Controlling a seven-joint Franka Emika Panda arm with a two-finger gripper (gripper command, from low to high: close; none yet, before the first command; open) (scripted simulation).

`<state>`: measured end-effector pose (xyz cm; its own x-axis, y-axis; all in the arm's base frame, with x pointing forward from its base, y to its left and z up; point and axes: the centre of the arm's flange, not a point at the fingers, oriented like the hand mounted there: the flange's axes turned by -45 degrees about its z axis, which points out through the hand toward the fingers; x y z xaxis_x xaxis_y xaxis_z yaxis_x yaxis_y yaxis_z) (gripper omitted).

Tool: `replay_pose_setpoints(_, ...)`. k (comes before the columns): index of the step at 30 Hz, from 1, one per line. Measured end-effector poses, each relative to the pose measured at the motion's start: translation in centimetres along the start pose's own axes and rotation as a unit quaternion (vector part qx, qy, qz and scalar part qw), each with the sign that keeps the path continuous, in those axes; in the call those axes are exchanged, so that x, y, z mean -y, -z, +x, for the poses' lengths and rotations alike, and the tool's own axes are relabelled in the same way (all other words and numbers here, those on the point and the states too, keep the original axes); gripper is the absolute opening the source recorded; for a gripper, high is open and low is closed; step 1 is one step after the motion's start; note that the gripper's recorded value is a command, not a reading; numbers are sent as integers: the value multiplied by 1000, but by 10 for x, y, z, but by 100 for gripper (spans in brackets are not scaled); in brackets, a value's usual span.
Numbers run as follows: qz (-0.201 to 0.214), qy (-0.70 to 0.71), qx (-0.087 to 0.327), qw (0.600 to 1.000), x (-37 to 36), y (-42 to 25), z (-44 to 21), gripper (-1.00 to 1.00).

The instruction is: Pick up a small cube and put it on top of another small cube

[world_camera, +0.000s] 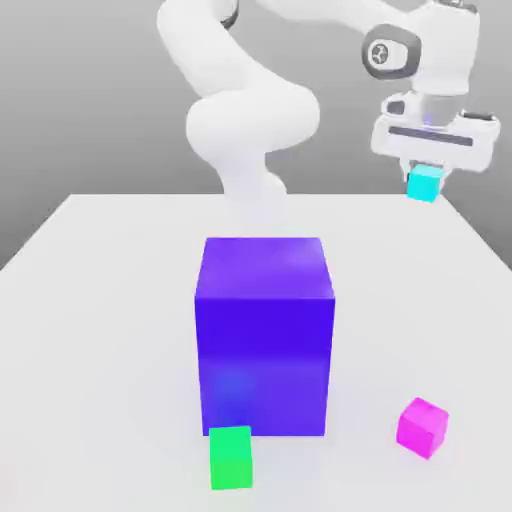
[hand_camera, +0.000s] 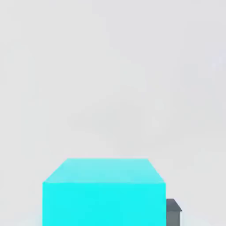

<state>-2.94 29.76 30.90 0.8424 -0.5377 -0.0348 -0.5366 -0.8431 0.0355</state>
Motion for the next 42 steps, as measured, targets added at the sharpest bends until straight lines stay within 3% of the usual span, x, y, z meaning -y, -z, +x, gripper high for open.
replay_pose_setpoints(12,9,-47,-18,999,-75,-97,-44,-100)
replay_pose_setpoints(22,21,-64,-16,998,-84,-174,-43,-100)
replay_pose_setpoints(23,21,-64,-16,998,-84,-181,-42,100)
replay_pose_setpoints(30,20,-64,-16,998,-84,-182,-41,100)
replay_pose_setpoints(37,20,-64,-16,998,-86,-127,-43,100)
replay_pose_setpoints(42,4,11,-14,1000,-90,-103,-55,100)
